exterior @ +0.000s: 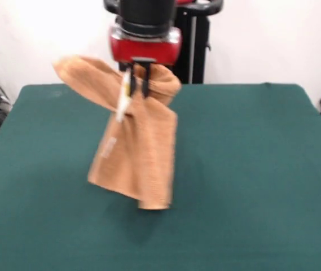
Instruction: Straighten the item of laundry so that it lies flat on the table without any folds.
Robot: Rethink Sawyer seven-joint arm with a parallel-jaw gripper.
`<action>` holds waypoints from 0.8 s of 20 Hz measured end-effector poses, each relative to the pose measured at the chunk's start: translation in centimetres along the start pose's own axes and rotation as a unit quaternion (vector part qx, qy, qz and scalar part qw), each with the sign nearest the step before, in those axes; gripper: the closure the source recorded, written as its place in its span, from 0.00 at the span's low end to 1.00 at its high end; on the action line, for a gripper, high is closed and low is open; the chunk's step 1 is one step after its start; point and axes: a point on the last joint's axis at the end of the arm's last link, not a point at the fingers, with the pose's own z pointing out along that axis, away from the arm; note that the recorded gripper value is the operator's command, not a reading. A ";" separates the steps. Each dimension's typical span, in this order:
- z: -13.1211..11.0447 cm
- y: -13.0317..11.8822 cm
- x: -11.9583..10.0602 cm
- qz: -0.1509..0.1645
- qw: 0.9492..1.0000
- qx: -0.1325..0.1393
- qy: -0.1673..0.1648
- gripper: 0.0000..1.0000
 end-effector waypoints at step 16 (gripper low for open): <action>-0.1 -3.3 1.9 0.019 0.996 0.081 0.001 1.00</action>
